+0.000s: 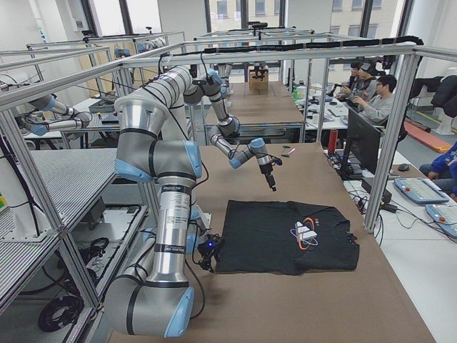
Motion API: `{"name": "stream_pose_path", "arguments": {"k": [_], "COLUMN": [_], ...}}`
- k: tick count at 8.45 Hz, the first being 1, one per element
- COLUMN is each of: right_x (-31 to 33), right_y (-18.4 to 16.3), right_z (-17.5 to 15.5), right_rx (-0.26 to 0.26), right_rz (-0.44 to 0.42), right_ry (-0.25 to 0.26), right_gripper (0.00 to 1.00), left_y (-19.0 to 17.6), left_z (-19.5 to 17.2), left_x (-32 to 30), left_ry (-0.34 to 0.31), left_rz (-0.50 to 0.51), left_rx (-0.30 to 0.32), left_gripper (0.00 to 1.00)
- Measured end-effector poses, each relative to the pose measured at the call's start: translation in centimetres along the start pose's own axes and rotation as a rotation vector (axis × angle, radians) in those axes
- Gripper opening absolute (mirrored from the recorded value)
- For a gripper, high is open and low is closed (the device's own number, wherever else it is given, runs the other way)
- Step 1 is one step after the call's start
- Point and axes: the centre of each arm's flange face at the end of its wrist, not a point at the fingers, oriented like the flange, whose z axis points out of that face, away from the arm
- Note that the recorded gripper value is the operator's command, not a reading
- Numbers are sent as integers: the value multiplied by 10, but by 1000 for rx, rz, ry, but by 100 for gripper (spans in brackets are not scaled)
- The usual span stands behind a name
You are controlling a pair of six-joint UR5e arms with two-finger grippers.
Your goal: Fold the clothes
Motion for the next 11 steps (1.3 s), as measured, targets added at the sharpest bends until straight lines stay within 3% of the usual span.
{"name": "stream_pose_path", "arguments": {"k": [6, 9, 11], "right_x": [8, 10, 10], "right_y": [-3, -4, -6], "right_z": [4, 5, 4], "right_rx": [11, 14, 15], "right_rz": [-23, -33, -34], "right_ry": [16, 20, 20], "right_gripper": [35, 6, 0], "left_y": [2, 1, 2], "left_z": [5, 7, 8], "left_x": [-2, 0, 0], "left_ry": [-7, -8, -9], "left_rz": [-7, -6, -5], "left_rx": [-5, -4, -2], "left_gripper": [100, 100, 100]}}
